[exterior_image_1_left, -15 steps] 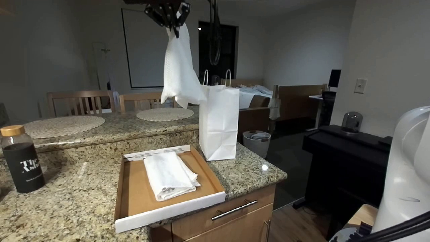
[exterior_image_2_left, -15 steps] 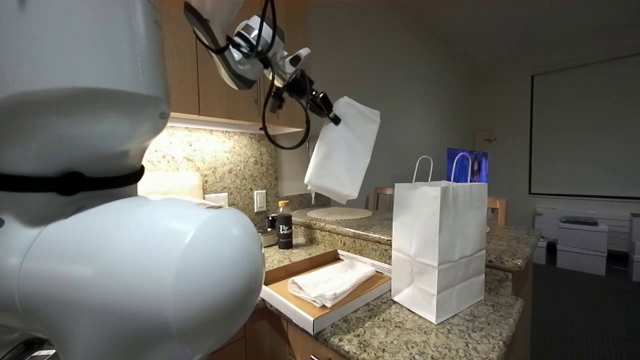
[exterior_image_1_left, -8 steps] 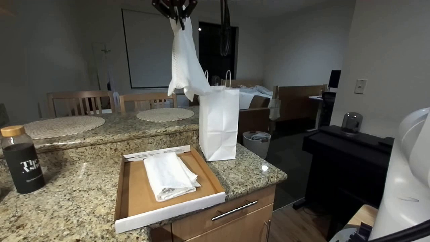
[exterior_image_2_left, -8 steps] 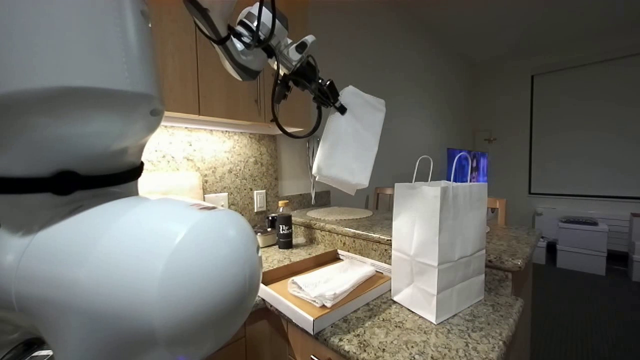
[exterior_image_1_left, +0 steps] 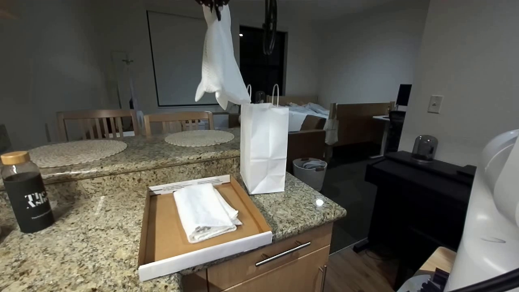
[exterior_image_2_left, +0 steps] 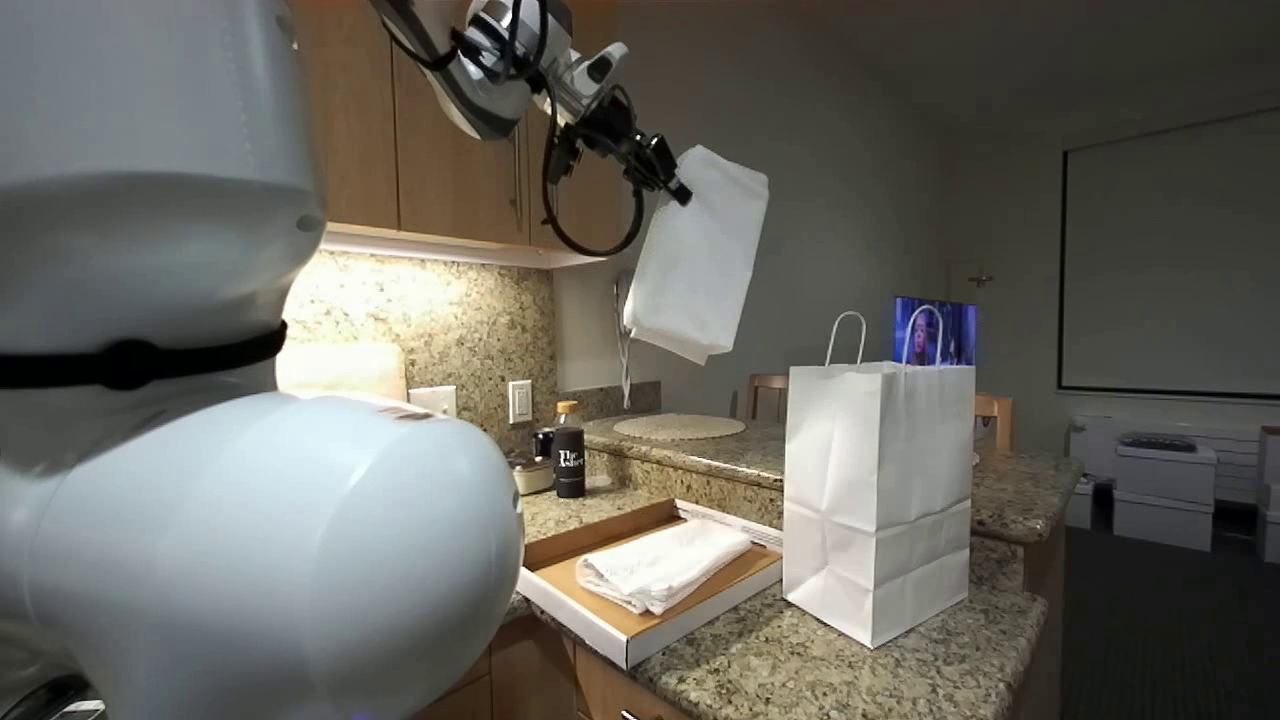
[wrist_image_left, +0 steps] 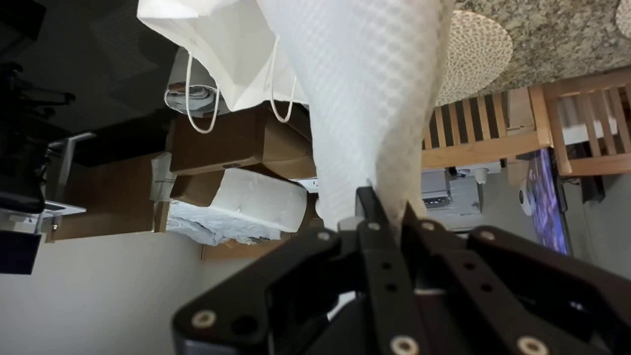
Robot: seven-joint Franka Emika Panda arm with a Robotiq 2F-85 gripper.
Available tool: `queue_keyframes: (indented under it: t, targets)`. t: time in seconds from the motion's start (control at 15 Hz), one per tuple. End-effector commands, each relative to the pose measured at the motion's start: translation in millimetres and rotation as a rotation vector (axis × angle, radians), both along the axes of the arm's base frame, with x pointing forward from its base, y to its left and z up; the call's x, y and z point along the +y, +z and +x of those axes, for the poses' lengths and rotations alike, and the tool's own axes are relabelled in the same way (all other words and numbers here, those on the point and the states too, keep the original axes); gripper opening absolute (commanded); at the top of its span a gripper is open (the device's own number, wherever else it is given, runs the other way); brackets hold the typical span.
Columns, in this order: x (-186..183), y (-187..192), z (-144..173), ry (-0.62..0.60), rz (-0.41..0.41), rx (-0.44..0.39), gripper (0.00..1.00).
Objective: Place one white towel in the white bag
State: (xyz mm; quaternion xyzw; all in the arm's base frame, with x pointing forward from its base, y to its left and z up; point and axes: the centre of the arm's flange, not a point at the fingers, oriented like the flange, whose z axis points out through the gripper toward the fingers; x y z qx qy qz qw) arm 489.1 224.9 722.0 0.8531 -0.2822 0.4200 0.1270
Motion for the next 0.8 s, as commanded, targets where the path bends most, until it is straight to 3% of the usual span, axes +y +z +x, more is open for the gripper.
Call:
queue_keyframes:
  t: [0.0, 0.2, 0.4, 0.73]
  targets:
    - [-16, 53, -6, 0.068, 0.022, -0.066, 0.07]
    - [-45, 108, 8, 0.086, 0.086, -0.176, 0.07]
    - [-99, 143, 28, 0.084, 0.149, -0.243, 0.07]
    - [-185, 156, 77, 0.067, 0.216, -0.184, 0.07]
